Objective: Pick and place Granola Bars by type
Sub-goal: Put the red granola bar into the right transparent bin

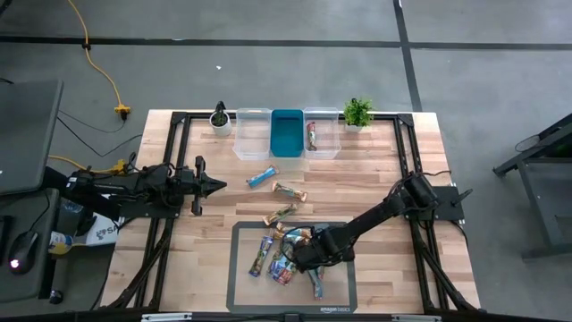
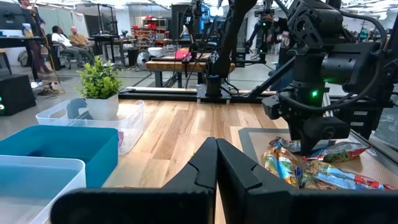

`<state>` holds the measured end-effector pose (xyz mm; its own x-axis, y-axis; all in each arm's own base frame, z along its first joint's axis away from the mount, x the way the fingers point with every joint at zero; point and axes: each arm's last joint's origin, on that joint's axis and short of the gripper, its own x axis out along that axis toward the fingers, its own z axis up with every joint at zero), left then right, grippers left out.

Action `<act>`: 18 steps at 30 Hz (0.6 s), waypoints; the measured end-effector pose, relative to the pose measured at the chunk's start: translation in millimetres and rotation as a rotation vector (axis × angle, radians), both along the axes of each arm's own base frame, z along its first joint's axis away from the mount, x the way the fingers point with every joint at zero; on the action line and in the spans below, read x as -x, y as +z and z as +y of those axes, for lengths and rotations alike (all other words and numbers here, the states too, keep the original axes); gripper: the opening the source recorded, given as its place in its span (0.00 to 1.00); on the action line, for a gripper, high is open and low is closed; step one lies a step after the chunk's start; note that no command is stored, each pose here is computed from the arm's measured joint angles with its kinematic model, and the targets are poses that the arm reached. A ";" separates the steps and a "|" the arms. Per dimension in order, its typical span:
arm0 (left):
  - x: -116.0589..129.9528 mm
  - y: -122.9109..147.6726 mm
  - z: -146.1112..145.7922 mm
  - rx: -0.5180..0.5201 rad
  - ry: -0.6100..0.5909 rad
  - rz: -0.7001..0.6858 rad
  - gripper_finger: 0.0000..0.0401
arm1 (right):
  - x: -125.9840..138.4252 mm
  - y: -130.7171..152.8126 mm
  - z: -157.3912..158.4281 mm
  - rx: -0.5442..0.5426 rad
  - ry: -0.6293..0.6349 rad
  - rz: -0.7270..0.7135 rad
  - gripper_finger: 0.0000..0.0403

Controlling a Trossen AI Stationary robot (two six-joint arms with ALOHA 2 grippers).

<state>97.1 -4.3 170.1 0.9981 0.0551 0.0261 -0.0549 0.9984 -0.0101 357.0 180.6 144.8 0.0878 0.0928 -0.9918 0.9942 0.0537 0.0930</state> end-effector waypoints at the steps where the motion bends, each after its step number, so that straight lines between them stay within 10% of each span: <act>1: 0.0 0.0 0.0 0.000 0.000 0.000 0.00 | 0.1 0.0 0.0 -0.002 0.003 0.001 0.40; 18: 0.0 -0.1 0.1 0.000 0.002 0.000 0.00 | 0.7 -0.1 1.0 -0.011 0.023 0.006 0.24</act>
<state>97.1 -4.2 170.0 0.9980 0.0568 0.0259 -0.0566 0.9983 -0.0103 356.3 181.6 144.7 0.0792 0.1059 -0.9912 0.9933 0.0757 0.0875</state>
